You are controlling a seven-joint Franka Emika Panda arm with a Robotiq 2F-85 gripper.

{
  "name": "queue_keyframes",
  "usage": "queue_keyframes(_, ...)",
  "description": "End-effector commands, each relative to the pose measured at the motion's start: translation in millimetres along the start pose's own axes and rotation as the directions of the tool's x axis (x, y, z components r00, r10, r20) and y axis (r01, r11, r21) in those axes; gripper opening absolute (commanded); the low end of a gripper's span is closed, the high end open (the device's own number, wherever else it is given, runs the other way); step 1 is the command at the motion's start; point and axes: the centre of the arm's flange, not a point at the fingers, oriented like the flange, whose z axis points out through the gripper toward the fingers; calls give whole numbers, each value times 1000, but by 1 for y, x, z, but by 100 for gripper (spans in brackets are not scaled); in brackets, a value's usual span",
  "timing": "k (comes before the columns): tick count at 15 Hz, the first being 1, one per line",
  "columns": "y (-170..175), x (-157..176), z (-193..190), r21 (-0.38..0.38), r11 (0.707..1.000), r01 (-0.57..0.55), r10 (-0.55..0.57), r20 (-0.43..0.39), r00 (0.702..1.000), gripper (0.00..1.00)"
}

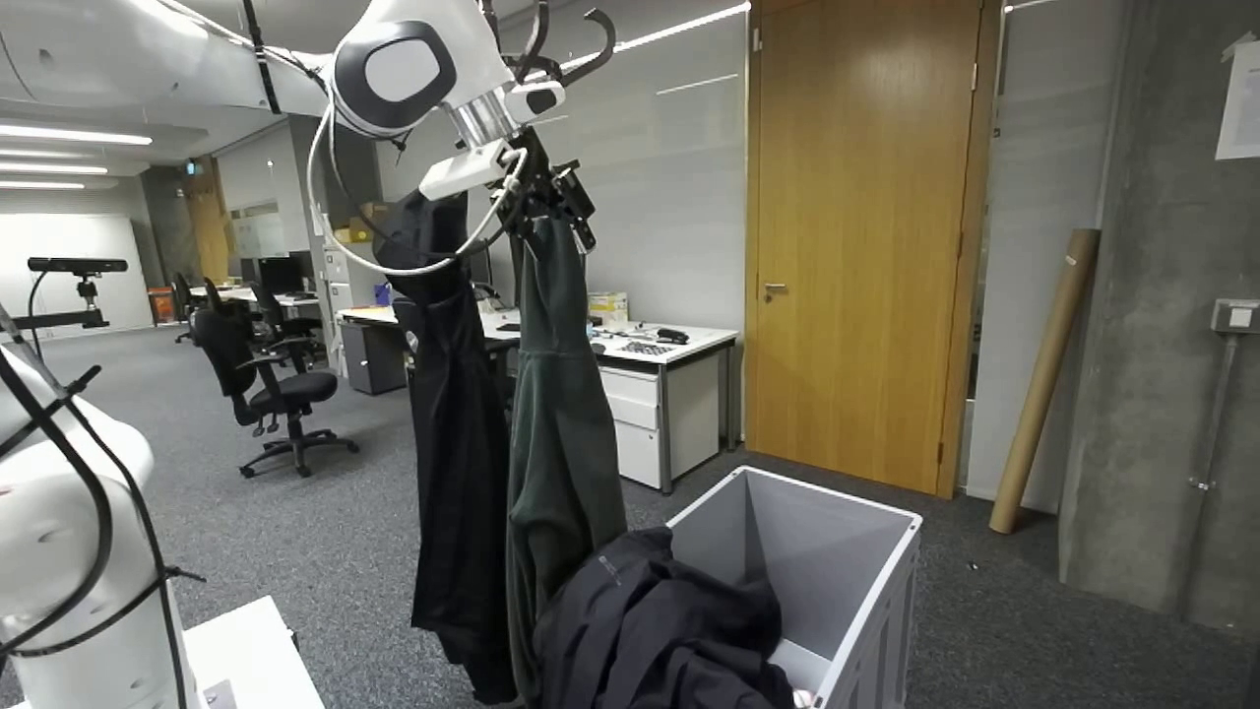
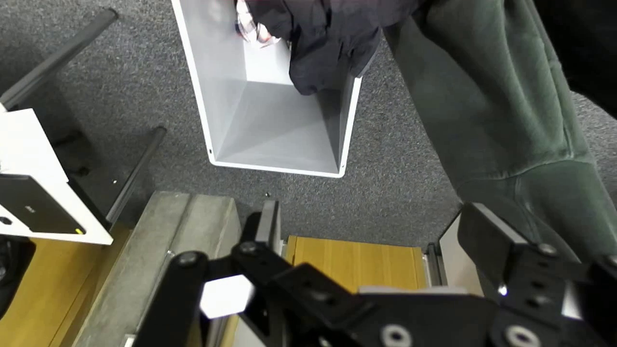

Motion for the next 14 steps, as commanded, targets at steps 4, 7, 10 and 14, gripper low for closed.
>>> queue_keyframes(4, -9, 10, 34, -20, 999, -51, 52, 96, 994, 100)
queue_keyframes(7, -16, 9, 59, -76, 990, -120, 127, 91, 988, 100)
queue_keyframes(10, -23, 12, 82, -116, 975, -187, 194, 50, 980, 100)
queue_keyframes(14, -28, 18, 94, -92, 945, -314, 312, -38, 949, 100)
